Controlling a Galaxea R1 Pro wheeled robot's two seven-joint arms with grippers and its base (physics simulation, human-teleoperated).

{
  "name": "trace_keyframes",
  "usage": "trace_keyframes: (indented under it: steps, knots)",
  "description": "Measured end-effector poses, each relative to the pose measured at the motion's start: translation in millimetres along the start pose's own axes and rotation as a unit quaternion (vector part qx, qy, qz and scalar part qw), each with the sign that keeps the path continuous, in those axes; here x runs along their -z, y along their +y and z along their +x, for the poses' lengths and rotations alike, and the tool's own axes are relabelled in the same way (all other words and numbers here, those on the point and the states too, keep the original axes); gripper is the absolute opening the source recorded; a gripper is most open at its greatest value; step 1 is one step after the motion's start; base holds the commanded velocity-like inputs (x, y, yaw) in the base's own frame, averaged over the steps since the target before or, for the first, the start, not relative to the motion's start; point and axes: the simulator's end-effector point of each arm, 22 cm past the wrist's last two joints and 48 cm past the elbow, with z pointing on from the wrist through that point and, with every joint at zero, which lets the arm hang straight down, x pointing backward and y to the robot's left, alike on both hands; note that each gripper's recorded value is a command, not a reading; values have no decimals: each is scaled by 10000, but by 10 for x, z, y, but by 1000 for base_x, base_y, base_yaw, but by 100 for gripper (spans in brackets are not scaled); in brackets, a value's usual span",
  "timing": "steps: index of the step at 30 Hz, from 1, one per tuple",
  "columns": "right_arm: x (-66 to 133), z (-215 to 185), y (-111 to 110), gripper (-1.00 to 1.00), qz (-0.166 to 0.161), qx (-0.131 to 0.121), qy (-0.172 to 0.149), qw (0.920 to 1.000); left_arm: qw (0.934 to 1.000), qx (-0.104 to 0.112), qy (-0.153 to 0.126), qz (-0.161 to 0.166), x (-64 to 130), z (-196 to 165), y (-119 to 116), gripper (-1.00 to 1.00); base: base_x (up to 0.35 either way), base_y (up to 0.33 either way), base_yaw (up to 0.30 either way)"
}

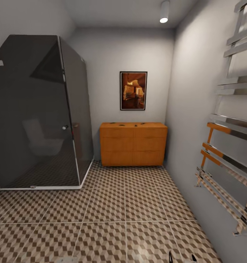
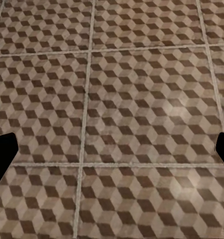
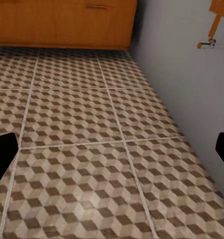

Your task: Take the four mousetraps from the cabinet in the bathroom and place them on the bathroom floor. Make sure all four end up on the same floor surface, and ensure that at least two of them are either under or directly next to the same bathroom sink.

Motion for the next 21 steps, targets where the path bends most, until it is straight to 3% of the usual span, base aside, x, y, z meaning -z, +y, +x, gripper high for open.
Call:
trace_keyframes:
  steps: [9,21]
  knots:
    - [0,0,2,100,-3,1,0,10000,10000,1,-14,-7,1,-6,5,100,256,-174,0]
    - [1,3,3,100,-4,4,6,10000,10000,5,-15,-2,1,-7,2,100,287,-22,0]
